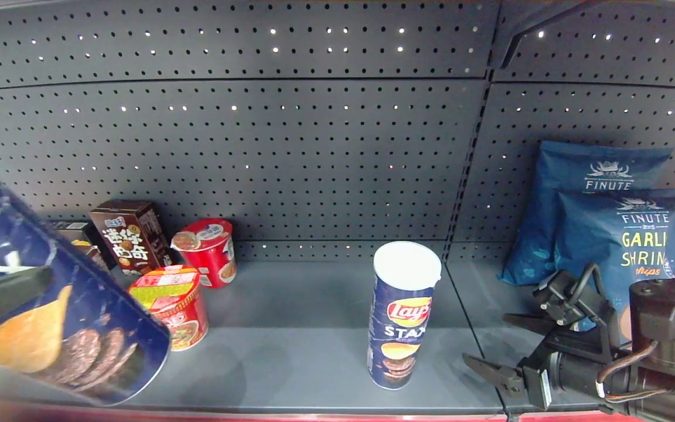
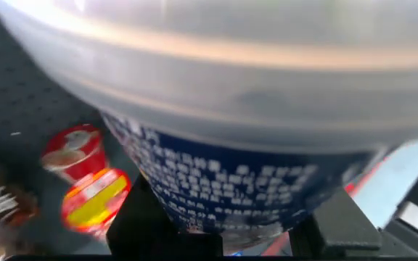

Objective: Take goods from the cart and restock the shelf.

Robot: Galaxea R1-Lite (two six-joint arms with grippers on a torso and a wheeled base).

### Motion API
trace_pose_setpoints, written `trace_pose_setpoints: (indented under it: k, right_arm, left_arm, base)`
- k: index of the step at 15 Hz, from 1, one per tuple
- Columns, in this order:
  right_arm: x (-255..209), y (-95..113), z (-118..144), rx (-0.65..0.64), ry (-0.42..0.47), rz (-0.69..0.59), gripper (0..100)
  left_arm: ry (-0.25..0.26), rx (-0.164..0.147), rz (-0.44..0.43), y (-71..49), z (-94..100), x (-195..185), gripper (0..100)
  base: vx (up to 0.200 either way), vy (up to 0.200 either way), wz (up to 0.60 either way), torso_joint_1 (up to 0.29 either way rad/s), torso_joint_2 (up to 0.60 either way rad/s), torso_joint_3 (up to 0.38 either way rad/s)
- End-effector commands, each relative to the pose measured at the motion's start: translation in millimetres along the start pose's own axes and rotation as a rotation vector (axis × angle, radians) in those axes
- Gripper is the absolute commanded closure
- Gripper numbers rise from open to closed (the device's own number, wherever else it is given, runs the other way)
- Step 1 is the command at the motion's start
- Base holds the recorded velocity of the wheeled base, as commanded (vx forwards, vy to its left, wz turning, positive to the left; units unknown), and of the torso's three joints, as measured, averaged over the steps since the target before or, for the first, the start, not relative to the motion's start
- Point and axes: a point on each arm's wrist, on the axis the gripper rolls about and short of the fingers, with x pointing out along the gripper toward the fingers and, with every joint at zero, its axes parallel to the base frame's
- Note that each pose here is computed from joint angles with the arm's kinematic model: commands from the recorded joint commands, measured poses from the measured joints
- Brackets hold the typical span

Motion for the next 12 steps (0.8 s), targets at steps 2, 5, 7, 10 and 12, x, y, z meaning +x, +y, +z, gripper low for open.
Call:
trace_pose_setpoints:
  k: [2, 5, 7, 10, 12]
  right_arm:
    - [1, -1, 3, 0.000, -0.013, -0.003, 0]
    - [0, -1, 3, 0.001, -0.015, -0.004, 0]
    - [1, -2, 4, 0.003, -0.017, -0.004, 0]
    - [1, -2, 5, 0.003, -0.021, -0.005, 0]
    - [1, -3, 6, 0.003, -0.024, -0.006, 0]
  left_arm:
    - [0.172, -0.077, -0.101, 24.3, -20.0, 71, 100]
    - [0.149, -0.059, -0.149, 38.0, -31.5, 126, 100]
    - [0.128, -0.048, -0.184, 43.5, -34.9, 158, 100]
    - [0.161, -0.060, -0.300, 45.7, -49.8, 187, 100]
    - [0.128, -0.053, -0.393, 51.5, -54.4, 202, 100]
  base:
    - [0.000, 0.000, 0.00, 0.000, 0.00, 0.000]
    - [0.000, 0.000, 0.00, 0.000, 0.00, 0.000]
    - [0.000, 0.000, 0.00, 0.000, 0.00, 0.000]
    - [0.000, 0.000, 0.00, 0.000, 0.00, 0.000]
    - [0.000, 0.000, 0.00, 0.000, 0.00, 0.000]
